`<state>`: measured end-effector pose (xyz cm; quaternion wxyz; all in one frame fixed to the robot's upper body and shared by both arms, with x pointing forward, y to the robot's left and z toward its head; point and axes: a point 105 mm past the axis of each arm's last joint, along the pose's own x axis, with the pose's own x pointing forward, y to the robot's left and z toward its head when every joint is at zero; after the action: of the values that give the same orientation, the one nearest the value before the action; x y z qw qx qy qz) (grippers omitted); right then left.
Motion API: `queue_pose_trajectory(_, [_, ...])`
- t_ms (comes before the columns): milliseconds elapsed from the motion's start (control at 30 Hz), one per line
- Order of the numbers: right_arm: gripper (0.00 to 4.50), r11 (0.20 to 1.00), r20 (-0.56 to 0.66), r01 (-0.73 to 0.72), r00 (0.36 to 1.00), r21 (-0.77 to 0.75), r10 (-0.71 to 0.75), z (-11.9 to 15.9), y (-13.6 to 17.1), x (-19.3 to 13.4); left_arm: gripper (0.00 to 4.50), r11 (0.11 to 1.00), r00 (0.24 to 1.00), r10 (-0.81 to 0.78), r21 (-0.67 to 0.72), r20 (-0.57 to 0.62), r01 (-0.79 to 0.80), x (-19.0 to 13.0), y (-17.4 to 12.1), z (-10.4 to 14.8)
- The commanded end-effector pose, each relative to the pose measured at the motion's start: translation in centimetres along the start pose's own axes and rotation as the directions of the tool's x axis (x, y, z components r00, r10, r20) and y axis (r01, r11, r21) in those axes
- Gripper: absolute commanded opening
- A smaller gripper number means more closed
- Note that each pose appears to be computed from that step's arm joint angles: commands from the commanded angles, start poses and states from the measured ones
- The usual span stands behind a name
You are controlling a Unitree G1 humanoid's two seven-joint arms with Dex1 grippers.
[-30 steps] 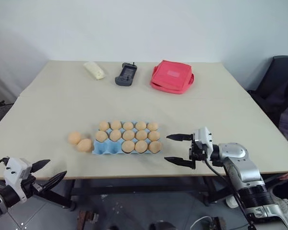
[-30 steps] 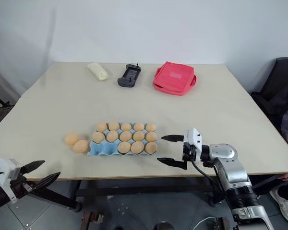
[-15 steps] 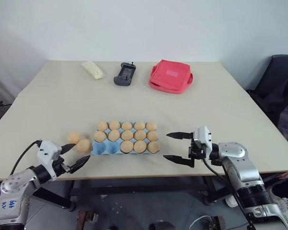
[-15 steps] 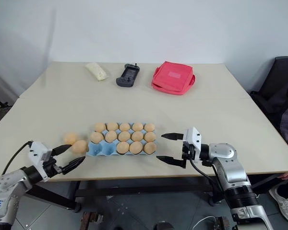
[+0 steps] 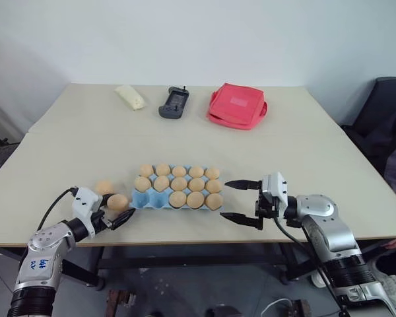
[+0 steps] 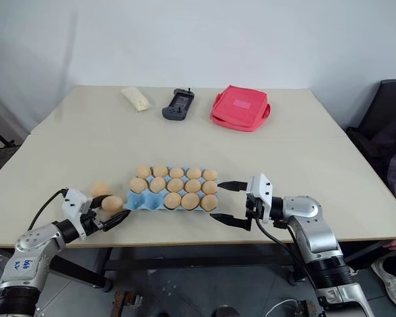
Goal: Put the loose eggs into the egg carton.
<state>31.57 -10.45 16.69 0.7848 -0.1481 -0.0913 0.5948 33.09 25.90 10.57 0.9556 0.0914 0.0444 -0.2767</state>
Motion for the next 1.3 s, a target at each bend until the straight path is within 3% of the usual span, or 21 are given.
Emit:
queue_pose_trajectory(33, [4.50,1.000,0.036,0.014,0.999,-0.024,-0.013,1.0,0.0,-0.2,4.10,1.000,0.999,-0.019,0.019,0.034,0.018,0.5,-0.1,0.8])
queue_pose_trajectory(233, [4.50,0.999,0.040,0.023,0.999,-0.027,-0.022,1.0,-0.1,-0.1,2.33,1.000,0.999,-0.026,0.018,0.038,0.026,0.8,0.0,0.7])
queue_pose_trajectory(300, [4.50,0.999,0.042,0.026,0.999,-0.026,-0.025,1.0,-0.1,0.0,1.98,1.000,0.999,-0.025,0.019,0.037,0.025,0.7,0.0,0.6])
queue_pose_trajectory(567, [4.50,0.999,0.041,0.029,0.999,-0.024,-0.028,1.0,0.0,0.2,1.98,0.999,0.994,-0.035,0.044,0.104,0.031,-1.5,0.2,1.8])
queue_pose_trajectory(733, [4.50,0.998,0.026,0.049,0.998,-0.025,-0.049,0.7,-0.2,-0.2,1.98,0.986,0.982,-0.151,0.090,0.115,0.141,-2.4,-1.6,4.0])
queue_pose_trajectory(933, [4.50,0.995,-0.004,0.096,0.995,-0.029,-0.096,0.2,-0.6,-1.4,1.98,0.959,0.949,-0.274,0.123,0.158,0.256,0.7,-4.9,6.7])
queue_pose_trajectory(1167, [4.50,0.993,0.001,0.117,0.993,-0.033,-0.117,0.2,-0.6,-1.6,1.98,0.930,0.925,-0.358,0.135,0.130,0.341,5.2,-7.1,6.3])
queue_pose_trajectory(1300, [4.50,0.992,0.010,0.120,0.993,-0.031,-0.119,0.3,-0.3,-1.6,1.98,0.931,0.926,-0.358,0.124,0.124,0.343,5.8,-6.9,6.1])
